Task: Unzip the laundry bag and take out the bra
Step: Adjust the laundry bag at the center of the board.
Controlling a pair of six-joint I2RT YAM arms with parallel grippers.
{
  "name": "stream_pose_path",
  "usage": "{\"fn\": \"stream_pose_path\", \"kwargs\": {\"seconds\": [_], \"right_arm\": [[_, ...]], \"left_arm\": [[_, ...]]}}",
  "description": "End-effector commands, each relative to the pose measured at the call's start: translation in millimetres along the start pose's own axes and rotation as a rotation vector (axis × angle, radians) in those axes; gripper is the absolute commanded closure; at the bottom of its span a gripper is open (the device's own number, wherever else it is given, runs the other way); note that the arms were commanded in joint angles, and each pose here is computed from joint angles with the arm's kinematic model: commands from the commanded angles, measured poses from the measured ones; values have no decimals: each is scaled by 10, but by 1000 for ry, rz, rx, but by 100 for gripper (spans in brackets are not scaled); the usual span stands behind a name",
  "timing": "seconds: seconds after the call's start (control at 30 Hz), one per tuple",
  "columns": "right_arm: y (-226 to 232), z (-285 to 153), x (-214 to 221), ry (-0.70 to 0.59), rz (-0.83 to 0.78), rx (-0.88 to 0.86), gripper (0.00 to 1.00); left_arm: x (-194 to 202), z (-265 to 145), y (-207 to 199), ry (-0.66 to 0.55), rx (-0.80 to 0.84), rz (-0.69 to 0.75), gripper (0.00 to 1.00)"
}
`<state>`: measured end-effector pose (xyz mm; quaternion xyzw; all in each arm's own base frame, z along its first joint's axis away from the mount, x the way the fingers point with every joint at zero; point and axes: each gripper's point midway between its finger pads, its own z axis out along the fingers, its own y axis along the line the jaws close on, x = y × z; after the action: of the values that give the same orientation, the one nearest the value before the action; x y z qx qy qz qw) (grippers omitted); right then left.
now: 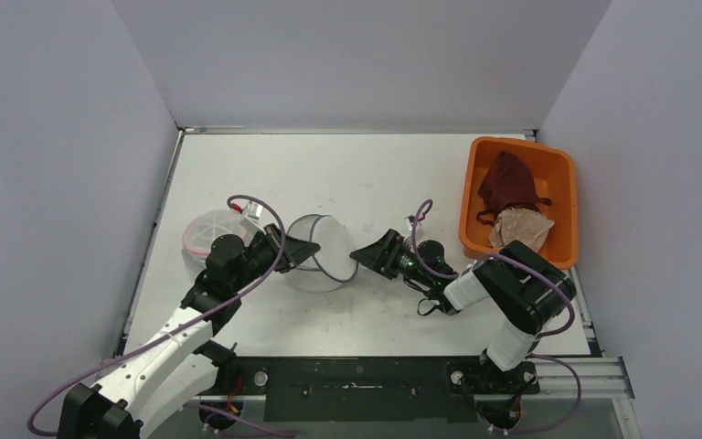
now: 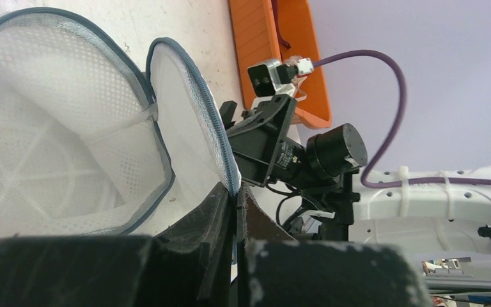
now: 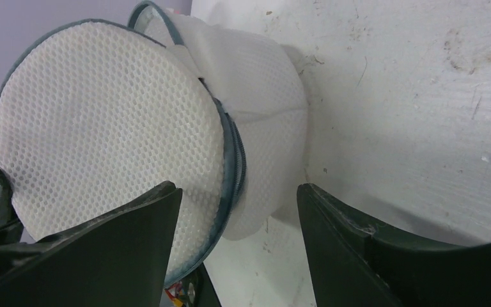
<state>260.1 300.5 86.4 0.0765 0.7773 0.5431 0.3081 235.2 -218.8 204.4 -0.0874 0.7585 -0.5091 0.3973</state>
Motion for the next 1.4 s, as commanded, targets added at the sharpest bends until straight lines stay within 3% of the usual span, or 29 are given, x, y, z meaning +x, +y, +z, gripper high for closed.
{"fn": "stream_pose_path", "kwargs": {"seconds": [0.0, 0.27, 0.5, 0.8, 1.13, 1.37], "right_arm": [[376, 76, -222, -76, 33, -187, 35], [404, 147, -248, -88, 74, -244, 58], [465, 227, -207, -55, 77, -270, 60], [382, 136, -192, -42, 59, -231, 94], [-59, -356, -210, 16, -257, 188, 95], [-231, -728, -196, 68, -379, 365, 95]], "left_arm": [[-138, -49, -243, -37, 92, 26, 100], [-153, -88, -202, -38, 76, 35, 100], [-156, -98, -146, -41, 62, 32, 100], [-164, -119, -50, -45, 25, 37, 100], [-127, -59, 80, -26, -27, 43, 100], [-72, 106, 17, -38, -49, 104, 100]]}}
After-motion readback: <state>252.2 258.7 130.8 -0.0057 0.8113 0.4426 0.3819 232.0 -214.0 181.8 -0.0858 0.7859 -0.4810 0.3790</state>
